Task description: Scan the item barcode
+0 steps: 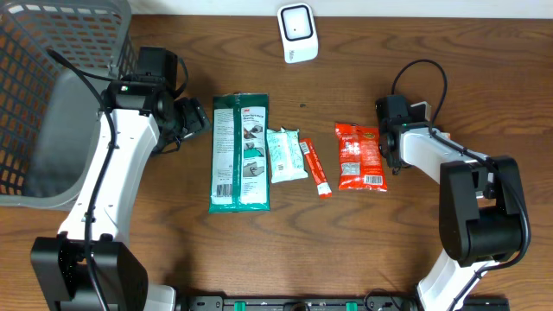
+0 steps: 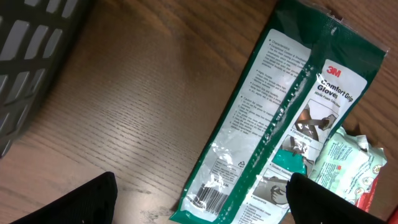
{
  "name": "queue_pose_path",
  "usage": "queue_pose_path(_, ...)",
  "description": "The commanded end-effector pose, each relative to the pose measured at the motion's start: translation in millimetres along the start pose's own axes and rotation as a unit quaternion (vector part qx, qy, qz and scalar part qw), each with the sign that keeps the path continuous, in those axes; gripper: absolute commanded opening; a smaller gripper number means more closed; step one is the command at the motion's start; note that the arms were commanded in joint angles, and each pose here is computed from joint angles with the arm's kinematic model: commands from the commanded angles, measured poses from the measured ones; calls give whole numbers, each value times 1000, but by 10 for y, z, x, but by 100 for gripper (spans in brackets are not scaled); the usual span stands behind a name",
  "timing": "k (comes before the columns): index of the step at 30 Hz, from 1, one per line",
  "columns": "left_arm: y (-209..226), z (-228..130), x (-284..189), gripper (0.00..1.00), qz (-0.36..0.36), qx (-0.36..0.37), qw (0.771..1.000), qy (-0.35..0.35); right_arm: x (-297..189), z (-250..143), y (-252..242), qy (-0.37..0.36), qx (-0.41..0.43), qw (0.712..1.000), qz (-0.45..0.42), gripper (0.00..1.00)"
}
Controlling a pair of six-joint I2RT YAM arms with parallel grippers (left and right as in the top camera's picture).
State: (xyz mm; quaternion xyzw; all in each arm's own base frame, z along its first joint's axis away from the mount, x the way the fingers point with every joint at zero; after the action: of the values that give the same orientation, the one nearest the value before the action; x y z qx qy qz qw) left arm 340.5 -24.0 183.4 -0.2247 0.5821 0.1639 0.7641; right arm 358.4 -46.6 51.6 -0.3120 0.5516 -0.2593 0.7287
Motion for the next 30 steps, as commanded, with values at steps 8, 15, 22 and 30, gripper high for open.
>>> queue_pose_path(8,19,11,-31,88,4,4,1000,-6,-238,188,-46,-23,41,996,75,33)
queue_pose_path(15,19,11,-31,88,4,4,1000,-6,-705,360,-563,-96,123,978,141,61)
queue_pose_path(22,19,11,-31,88,4,4,1000,-6,-611,159,-857,-73,180,951,242,68)
queue_pose_path(30,19,11,-31,88,4,4,1000,-6,-34,-126,-944,1,263,896,359,67)
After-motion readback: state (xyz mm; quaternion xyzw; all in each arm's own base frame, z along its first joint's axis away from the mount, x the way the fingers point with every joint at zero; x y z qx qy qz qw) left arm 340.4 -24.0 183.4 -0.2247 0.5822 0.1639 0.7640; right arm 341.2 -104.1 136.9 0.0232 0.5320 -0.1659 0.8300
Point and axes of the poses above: each gripper's point midway between its finger pads, its own x axis out along the fingers, its own y axis along the line the jaws close on, z = x × y, the point moved 4 cm from there along -x, back along the fingers, and after that the axes turned 5 degrees about -x, right-handed, at the moved point
